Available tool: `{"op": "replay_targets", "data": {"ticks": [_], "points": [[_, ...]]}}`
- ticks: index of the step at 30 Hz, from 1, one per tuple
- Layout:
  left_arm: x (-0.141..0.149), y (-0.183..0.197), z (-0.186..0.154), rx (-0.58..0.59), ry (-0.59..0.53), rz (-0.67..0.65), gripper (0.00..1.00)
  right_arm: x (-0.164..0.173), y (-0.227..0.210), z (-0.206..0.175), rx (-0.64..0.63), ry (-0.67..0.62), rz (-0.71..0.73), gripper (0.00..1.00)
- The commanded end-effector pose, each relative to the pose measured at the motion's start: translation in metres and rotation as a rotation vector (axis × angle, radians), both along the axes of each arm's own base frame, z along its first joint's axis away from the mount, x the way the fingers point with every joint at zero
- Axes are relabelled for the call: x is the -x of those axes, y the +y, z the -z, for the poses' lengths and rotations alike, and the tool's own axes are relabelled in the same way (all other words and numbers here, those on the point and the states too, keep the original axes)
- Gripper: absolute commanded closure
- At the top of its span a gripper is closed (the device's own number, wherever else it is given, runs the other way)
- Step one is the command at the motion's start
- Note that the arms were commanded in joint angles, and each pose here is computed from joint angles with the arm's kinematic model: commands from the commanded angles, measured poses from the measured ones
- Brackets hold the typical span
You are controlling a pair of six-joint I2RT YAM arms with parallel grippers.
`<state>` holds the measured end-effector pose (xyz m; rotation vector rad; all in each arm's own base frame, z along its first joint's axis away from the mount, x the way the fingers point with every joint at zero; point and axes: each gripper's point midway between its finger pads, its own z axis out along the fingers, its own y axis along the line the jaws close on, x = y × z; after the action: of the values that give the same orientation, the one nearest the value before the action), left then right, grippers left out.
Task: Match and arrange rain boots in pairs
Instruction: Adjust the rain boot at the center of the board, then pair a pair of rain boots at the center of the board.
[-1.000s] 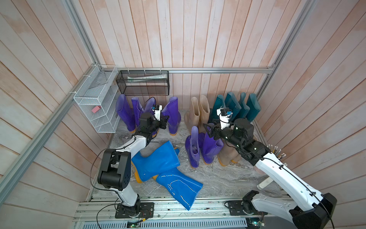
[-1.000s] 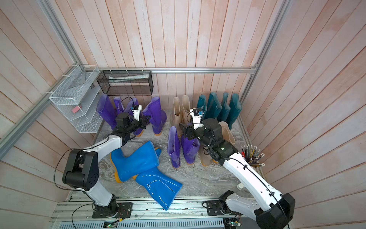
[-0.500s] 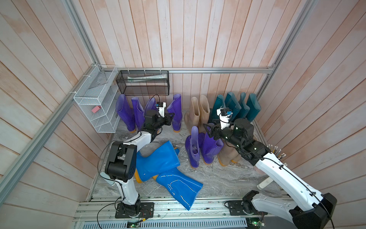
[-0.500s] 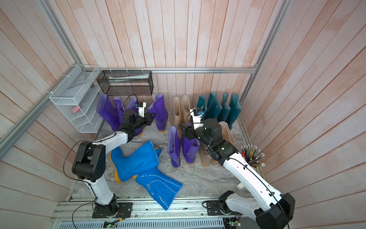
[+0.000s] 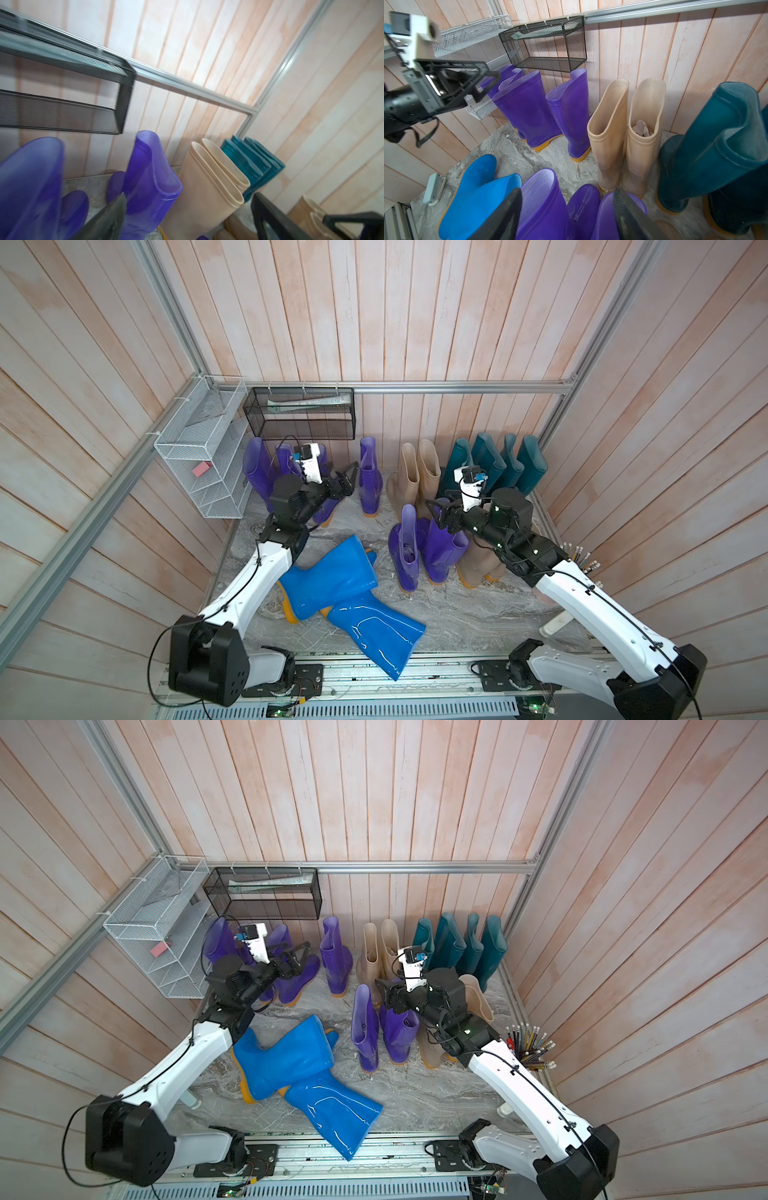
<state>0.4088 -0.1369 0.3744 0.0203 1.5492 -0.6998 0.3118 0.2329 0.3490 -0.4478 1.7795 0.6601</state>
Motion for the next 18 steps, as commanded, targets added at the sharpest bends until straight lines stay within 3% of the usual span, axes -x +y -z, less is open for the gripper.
{"op": "replay_targets", "data": {"ticks": [1, 4, 5, 6, 9, 11, 14, 18], "points": [[-0.003, 0.047, 0.091, -0.036, 0.274, -0.252, 0.16, 0.002, 0.002, -0.007, -0.014, -0.011, -0.019, 0.29], [0.003, 0.060, 0.123, -0.038, 0.330, -0.261, 0.36, 0.003, 0.004, -0.005, -0.015, -0.005, -0.031, 0.29], [0.004, 0.062, 0.132, -0.041, 0.340, -0.259, 0.39, 0.002, 0.005, -0.003, -0.014, -0.002, -0.036, 0.29], [0.004, 0.066, 0.141, -0.046, 0.350, -0.268, 0.39, 0.003, 0.006, -0.003, -0.013, 0.000, -0.041, 0.29], [0.003, 0.078, 0.161, -0.044, 0.374, -0.291, 0.21, 0.003, 0.006, -0.001, -0.009, 0.000, -0.042, 0.29], [0.001, 0.083, 0.172, -0.057, 0.358, -0.302, 0.16, 0.004, 0.005, 0.000, -0.006, -0.002, -0.038, 0.29], [-0.012, 0.075, 0.180, -0.049, 0.344, -0.206, 0.15, 0.004, 0.004, 0.001, -0.007, -0.001, -0.035, 0.29], [-0.035, 0.065, 0.189, -0.057, 0.340, -0.130, 0.22, 0.003, 0.004, 0.004, -0.009, 0.006, -0.034, 0.29]]}}
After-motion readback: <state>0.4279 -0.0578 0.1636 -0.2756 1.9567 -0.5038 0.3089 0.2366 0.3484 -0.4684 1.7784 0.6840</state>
